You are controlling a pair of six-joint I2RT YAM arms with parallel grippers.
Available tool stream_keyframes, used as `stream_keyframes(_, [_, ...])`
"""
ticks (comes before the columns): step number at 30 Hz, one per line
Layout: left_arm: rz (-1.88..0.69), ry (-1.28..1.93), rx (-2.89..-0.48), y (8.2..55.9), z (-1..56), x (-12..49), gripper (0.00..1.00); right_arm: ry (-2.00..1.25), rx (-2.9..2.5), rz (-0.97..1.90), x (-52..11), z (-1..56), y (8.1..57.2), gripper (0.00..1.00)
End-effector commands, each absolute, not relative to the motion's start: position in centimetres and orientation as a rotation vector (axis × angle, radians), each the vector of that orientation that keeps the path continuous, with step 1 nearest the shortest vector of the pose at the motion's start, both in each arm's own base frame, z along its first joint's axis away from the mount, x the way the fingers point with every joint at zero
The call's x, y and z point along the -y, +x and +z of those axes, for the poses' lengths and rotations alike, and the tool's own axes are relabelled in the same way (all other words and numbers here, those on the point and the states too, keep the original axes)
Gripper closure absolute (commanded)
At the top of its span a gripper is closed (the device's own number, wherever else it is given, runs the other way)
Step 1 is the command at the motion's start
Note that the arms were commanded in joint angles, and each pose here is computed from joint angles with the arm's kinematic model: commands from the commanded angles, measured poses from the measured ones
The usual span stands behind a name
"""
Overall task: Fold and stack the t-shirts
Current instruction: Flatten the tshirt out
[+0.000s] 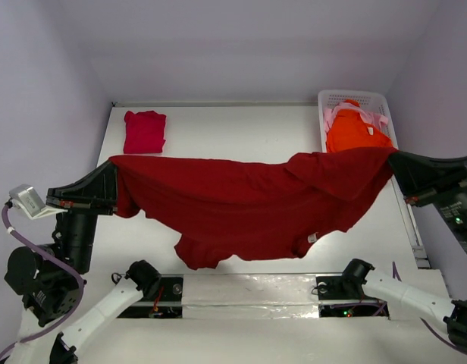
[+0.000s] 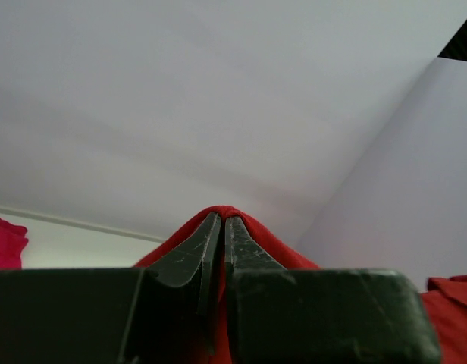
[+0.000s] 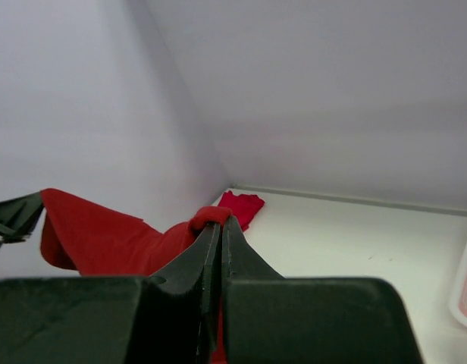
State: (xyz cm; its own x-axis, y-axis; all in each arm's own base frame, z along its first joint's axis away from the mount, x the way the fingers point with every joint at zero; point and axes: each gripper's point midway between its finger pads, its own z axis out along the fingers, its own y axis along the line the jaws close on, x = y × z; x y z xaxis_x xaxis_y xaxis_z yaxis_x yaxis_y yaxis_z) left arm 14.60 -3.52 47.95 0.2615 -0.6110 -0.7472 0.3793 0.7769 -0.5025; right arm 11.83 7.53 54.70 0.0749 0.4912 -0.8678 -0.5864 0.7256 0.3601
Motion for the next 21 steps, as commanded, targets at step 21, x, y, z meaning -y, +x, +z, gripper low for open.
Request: stream_keyframes(21, [-0.876, -0.175, -1.006, 12.0, 50.7, 5.0, 1.00, -0.122, -1.152, 0.813, -8.8, 58.2, 12.5, 1.00])
